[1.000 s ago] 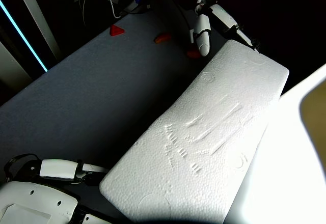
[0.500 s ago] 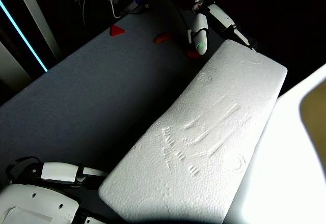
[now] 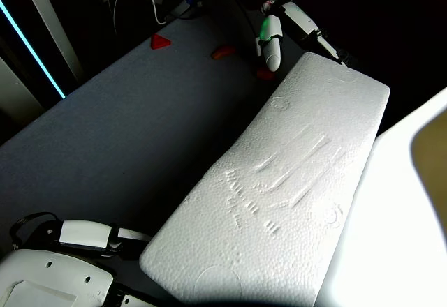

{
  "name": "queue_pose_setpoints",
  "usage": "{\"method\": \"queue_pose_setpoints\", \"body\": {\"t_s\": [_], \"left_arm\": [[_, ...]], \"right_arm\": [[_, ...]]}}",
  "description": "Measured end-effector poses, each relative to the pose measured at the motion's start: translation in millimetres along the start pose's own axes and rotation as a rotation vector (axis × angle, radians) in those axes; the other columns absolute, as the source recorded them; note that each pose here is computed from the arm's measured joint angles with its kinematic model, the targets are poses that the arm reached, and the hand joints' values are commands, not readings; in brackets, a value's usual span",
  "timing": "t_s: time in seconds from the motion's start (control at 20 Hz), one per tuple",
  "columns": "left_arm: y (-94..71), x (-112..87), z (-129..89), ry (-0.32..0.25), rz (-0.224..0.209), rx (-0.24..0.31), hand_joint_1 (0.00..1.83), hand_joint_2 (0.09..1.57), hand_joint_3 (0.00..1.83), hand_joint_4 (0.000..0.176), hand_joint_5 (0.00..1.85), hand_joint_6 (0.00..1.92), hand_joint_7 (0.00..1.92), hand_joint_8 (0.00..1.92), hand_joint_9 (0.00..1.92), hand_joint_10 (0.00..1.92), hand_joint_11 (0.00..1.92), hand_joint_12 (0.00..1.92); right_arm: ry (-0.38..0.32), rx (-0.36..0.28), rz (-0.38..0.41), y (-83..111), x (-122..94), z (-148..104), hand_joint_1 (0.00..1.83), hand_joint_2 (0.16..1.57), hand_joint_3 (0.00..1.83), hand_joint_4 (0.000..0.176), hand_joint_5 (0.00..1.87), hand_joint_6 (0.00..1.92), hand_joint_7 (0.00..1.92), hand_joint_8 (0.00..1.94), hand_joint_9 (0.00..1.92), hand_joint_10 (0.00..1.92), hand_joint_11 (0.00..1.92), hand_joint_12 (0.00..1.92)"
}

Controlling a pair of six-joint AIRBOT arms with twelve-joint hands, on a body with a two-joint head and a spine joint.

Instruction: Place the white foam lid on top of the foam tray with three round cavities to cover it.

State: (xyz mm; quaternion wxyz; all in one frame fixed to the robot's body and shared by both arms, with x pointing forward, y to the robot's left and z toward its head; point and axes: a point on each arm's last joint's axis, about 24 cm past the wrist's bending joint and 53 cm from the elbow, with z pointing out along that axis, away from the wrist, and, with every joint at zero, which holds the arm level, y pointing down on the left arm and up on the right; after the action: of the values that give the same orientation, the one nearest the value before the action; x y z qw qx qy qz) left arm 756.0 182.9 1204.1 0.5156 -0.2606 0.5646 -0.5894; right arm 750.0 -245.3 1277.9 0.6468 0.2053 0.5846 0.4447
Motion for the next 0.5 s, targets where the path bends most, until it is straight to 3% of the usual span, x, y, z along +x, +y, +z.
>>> {"method": "queue_pose_setpoints", "body": {"t_s": [0.15, 0.25, 0.4, 0.45, 0.5], "left_arm": [[-5.2, -1.2, 2.6, -0.005, -0.004, 0.011, 0.42, 1.11, 0.0, 0.0, 0.09, 0.0, 0.0, 0.0, 0.0, 0.0, 0.0, 0.22], [-8.8, -2.7, 2.5, -0.01, -0.003, 0.025, 0.44, 1.12, 0.0, 0.0, 0.08, 0.0, 0.0, 0.0, 0.0, 0.0, 0.0, 0.23], [-16.1, -4.6, 0.4, -0.013, -0.001, 0.047, 0.44, 1.13, 0.01, 0.0, 0.08, 0.0, 0.0, 0.0, 0.0, 0.0, 0.0, 0.22], [-17.1, -5.9, 1.8, -0.016, -0.002, 0.049, 0.43, 1.13, 0.0, 0.0, 0.09, 0.0, 0.0, 0.0, 0.0, 0.0, 0.0, 0.15], [-17.2, -6.2, 3.9, -0.017, 0.001, 0.048, 0.44, 1.13, 0.0, 0.0, 0.09, 0.0, 0.0, 0.0, 0.0, 0.0, 0.0, 0.1]], "right_arm": [[-0.011, -0.005, 0.003, 2.0, -4.1, 1.0, 0.57, 1.21, 0.0, 0.0, 0.0, 0.0, 0.0, 0.0, 0.01, 0.01, 0.0, 0.99], [-0.016, -0.009, 0.002, 3.0, -5.4, 1.0, 0.55, 1.21, 0.0, 0.0, 0.0, 0.0, 0.0, 0.0, 0.0, 0.0, 0.0, 0.76], [-0.022, -0.014, 0.004, 4.9, -7.3, 0.6, 0.53, 1.21, 0.0, 0.0, 0.0, 0.0, 0.08, 0.01, 0.04, 0.19, 0.0, 1.34], [-0.026, -0.017, 0.004, 5.7, -8.7, 0.7, 0.52, 1.21, 0.0, 0.0, 0.0, 0.0, 0.06, 0.0, 0.01, 0.24, 0.0, 1.38], [-0.031, -0.017, 0.003, 5.1, -10.8, 1.0, 0.52, 1.22, 0.0, 0.0, 0.0, 0.0, 0.07, 0.0, 0.0, 0.26, 0.0, 1.26]]}}
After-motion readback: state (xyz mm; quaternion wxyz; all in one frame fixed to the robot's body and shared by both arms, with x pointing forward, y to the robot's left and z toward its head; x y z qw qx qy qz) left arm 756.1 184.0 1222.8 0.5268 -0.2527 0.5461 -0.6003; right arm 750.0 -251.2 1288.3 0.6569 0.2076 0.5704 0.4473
